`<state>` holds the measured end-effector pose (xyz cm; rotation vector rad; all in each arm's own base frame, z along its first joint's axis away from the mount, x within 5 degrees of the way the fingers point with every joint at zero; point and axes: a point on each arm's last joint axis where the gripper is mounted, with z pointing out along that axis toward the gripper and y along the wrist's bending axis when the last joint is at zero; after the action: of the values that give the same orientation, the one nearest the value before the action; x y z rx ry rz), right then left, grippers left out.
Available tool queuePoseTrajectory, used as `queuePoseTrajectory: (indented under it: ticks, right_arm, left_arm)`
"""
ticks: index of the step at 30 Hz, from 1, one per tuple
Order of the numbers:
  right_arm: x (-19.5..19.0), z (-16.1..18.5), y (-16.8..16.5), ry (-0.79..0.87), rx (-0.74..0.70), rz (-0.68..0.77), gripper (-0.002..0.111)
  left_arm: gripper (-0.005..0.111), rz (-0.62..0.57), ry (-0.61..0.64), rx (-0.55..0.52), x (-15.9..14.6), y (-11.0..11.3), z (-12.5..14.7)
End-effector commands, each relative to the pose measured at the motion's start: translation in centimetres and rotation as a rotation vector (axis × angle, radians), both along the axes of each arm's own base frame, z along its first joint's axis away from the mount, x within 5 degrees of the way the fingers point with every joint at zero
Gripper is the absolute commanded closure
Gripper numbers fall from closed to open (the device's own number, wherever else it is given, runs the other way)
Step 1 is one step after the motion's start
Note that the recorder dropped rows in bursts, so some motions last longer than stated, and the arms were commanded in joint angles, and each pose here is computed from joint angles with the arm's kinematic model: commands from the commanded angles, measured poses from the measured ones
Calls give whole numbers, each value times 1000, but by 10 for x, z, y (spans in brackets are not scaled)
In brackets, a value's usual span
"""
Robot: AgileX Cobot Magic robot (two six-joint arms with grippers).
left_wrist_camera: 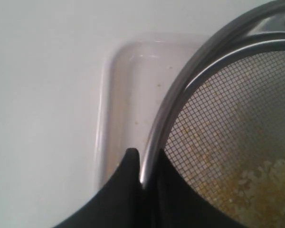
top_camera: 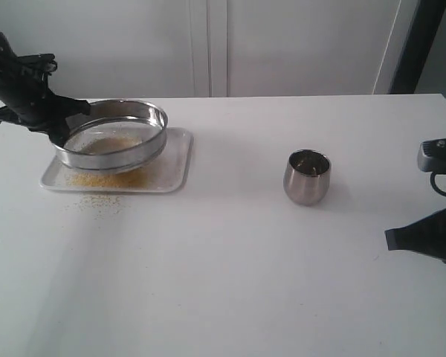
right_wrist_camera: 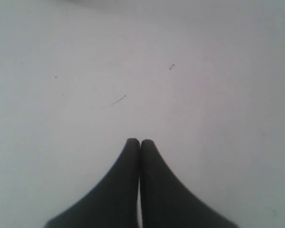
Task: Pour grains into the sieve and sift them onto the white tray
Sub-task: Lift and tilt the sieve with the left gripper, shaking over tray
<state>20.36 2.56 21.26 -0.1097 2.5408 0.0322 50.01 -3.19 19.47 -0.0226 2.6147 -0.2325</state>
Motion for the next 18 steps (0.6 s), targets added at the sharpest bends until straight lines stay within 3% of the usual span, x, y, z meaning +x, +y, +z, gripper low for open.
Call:
queuePoseTrajectory:
  ticks: [1, 4, 9, 11, 15, 18]
  right_arm:
    - [0, 1, -2, -12, -1, -7, 108]
    - [0, 1, -2, -12, -1, -7, 108]
    - [0, 1, -2, -12, -1, -7, 108]
    - [0, 1, -2, -12, -1, -7, 108]
    - [0, 1, -2, -12, -1, -7, 108]
    - [0, 1, -2, -12, -1, -7, 108]
  left_arm:
    - [107, 0, -45, -140, 2, -8, 13]
    - [107, -151, -70, -45, 0, -30, 11]
    - [107, 76, -69, -17, 6, 16, 14]
    - [107, 75, -51, -38, 5, 14, 11]
    - [107, -95, -43, 24, 2, -25, 4]
    - [107, -41, -56, 34, 5, -10, 13]
